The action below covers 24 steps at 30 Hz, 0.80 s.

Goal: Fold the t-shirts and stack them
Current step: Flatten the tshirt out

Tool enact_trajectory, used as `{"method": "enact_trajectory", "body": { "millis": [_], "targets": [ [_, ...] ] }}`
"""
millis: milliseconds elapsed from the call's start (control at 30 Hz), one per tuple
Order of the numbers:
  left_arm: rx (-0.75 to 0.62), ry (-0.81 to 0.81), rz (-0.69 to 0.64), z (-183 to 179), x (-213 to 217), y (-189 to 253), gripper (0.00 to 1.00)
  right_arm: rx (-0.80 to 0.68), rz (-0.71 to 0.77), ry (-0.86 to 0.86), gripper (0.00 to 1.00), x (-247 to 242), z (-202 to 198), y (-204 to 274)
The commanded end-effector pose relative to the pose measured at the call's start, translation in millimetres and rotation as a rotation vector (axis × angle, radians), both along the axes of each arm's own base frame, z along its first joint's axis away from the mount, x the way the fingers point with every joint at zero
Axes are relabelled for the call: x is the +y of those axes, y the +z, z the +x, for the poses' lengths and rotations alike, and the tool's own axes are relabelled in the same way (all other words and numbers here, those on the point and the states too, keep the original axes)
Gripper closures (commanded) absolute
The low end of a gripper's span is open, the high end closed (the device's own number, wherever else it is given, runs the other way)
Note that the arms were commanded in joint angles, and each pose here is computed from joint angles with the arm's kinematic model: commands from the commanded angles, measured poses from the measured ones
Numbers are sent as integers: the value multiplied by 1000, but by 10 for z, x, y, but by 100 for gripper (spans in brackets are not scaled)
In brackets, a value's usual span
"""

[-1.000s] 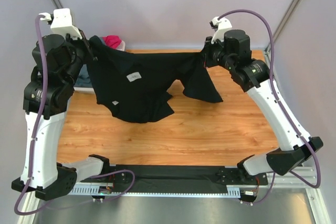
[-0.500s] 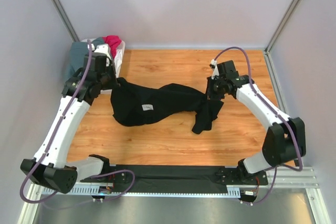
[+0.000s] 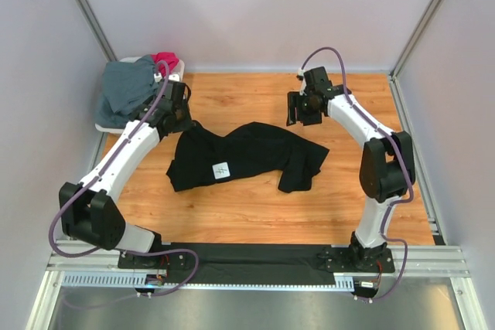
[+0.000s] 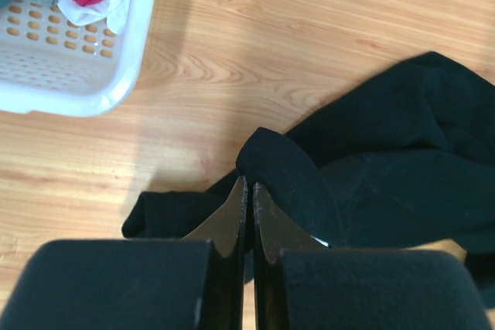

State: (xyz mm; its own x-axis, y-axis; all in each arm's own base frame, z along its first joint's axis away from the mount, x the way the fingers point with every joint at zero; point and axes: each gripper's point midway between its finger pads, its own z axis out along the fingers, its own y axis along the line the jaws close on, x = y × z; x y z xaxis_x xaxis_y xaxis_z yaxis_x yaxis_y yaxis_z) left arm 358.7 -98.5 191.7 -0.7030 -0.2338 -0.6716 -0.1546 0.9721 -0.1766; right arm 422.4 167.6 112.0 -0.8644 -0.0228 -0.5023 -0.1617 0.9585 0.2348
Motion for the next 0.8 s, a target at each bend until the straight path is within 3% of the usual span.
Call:
{"method": "enact_trajectory", "body": {
  "millis": [0, 100, 200, 267, 367, 467, 767],
  "targets": [
    [-91, 50, 10, 231, 27, 160, 100, 50, -23, 5, 32, -85, -280, 226],
    [-87, 51, 38, 283, 55, 127, 100, 68, -24, 25, 21, -8, -770, 309],
    [-91, 43, 42, 311, 47, 124, 100, 36, -138, 43, 15, 85, -1252, 346],
    [-86, 35, 26, 295, 16, 118, 100, 22, -243, 42, 15, 86, -1522, 368],
    [-86, 20, 0, 254, -28, 115, 100, 43, -271, -52, 19, 77, -1731, 355],
    [-90, 24, -1, 215, -7, 115, 100, 48, -268, -96, 25, 119, -1822, 225],
    [-106, 26, 8, 103, 48, 152, 100, 57, -373, -101, 25, 418, -1702, -194]
  ]
}}
